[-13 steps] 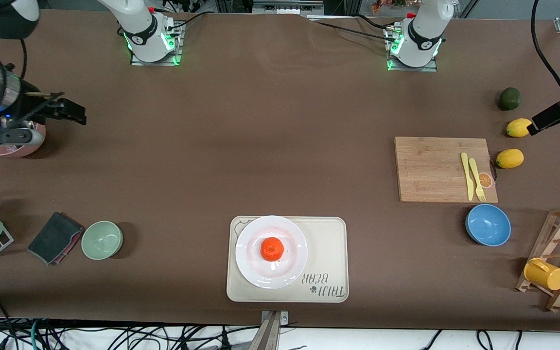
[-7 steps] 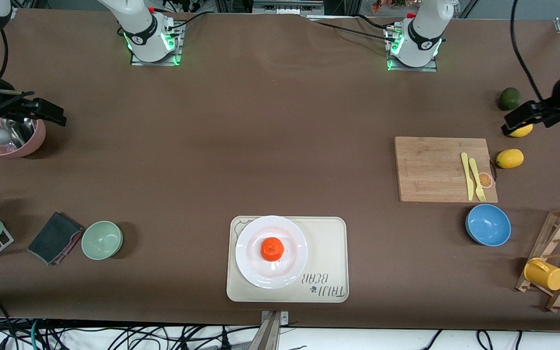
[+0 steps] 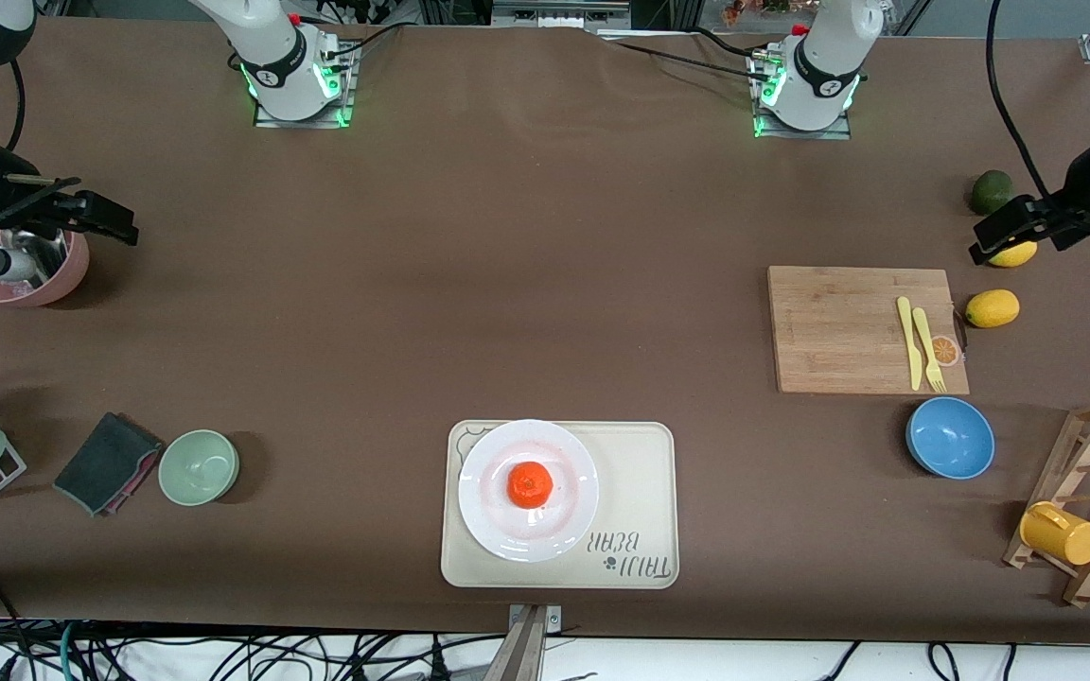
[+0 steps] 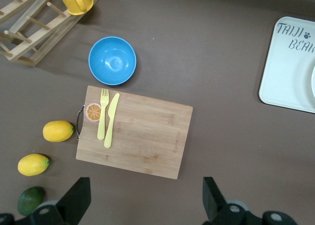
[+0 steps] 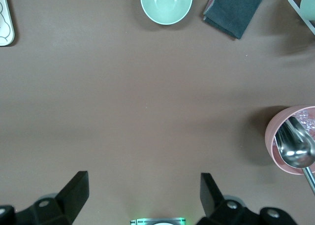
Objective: Place orange and plate with both arms
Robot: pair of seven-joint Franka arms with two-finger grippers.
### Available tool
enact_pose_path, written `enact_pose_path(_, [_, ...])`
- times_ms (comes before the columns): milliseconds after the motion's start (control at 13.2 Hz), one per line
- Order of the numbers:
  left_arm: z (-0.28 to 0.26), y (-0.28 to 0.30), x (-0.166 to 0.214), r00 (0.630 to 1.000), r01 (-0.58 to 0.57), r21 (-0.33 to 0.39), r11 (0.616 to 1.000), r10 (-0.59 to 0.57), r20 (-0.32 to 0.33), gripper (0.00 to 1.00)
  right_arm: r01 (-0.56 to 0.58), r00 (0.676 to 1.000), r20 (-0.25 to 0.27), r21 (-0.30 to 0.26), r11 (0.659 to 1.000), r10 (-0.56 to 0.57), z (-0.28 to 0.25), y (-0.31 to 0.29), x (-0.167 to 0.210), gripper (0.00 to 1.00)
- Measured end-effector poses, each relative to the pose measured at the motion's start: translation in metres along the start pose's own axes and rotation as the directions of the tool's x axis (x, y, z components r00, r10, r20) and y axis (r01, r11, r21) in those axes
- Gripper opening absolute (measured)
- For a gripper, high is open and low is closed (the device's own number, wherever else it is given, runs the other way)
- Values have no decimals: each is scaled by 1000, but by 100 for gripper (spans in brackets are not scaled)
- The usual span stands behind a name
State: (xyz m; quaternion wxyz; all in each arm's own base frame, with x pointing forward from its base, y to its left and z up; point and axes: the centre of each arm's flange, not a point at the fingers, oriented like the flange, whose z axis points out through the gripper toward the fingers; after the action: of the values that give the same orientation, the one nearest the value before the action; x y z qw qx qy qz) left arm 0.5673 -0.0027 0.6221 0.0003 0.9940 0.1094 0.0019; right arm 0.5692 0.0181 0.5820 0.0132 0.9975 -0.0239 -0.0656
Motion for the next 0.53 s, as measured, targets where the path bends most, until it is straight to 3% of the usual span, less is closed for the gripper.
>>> enact_pose_path(531, [5, -24, -2, 997, 40, 14, 999, -41, 58, 100, -3, 1000, 1, 0, 1000, 3, 0, 1, 0, 100])
